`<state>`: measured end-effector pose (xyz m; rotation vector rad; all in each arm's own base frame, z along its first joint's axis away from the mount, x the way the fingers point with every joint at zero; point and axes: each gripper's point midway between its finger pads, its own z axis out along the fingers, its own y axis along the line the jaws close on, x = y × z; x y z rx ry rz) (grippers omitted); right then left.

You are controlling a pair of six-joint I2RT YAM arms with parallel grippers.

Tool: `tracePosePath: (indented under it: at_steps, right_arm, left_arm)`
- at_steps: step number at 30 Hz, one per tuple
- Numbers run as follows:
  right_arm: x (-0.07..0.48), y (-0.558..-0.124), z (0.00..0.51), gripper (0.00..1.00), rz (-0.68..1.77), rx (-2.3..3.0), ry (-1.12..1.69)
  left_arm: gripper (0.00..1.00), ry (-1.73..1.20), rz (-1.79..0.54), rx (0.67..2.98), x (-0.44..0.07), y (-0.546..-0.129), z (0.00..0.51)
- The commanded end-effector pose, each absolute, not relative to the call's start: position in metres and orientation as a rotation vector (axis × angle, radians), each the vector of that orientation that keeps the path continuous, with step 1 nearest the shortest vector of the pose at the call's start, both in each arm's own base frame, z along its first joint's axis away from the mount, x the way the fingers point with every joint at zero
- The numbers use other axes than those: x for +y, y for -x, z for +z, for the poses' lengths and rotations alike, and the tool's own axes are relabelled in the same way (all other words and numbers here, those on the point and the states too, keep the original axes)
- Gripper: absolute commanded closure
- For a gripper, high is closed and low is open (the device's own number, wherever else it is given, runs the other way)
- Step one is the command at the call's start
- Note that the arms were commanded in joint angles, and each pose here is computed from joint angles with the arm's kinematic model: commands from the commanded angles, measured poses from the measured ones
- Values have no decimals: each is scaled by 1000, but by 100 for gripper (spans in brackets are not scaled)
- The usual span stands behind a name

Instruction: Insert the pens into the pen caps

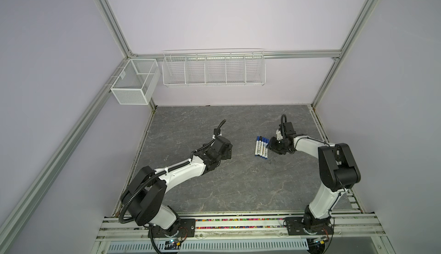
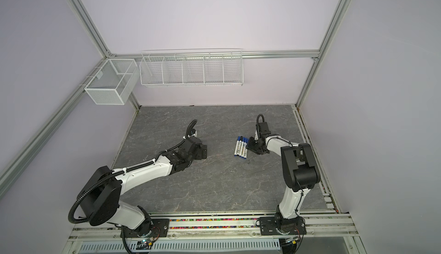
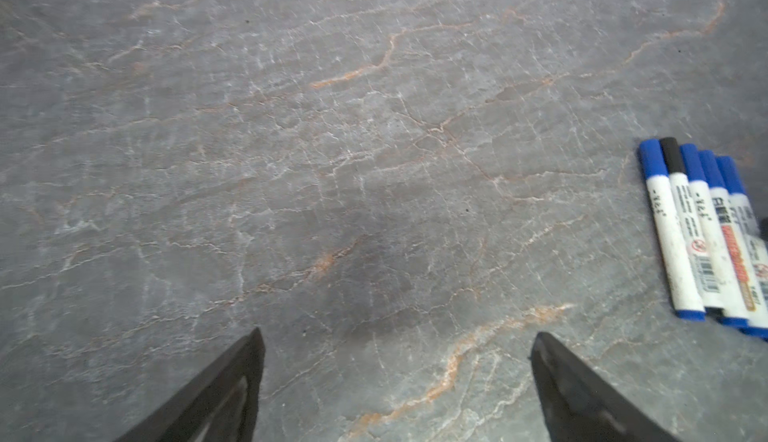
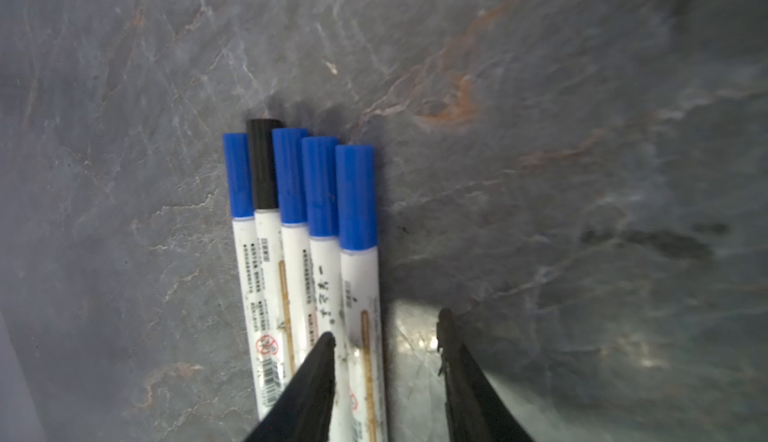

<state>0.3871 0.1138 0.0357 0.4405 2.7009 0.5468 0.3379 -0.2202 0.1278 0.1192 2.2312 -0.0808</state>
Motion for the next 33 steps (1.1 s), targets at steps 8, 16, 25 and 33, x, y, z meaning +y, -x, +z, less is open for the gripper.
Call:
tracePosePath:
  at_steps: [8,16,25,33]
  right_arm:
    - [1,-365,157,44,-91,2107,-366]
    - [-49,-365,102,35,-481,2098,-352]
    - [-10,-379,100,11,-216,1849,-47]
    - [-10,-394,93,11,-82,1929,-20]
  left_arm:
    - [1,245,329,1982,-89,-356,187]
    - [1,380,616,1781,-13,-355,219]
    - [1,482,728,1821,42,-359,156]
    - [1,401,613,1809,39,-400,140]
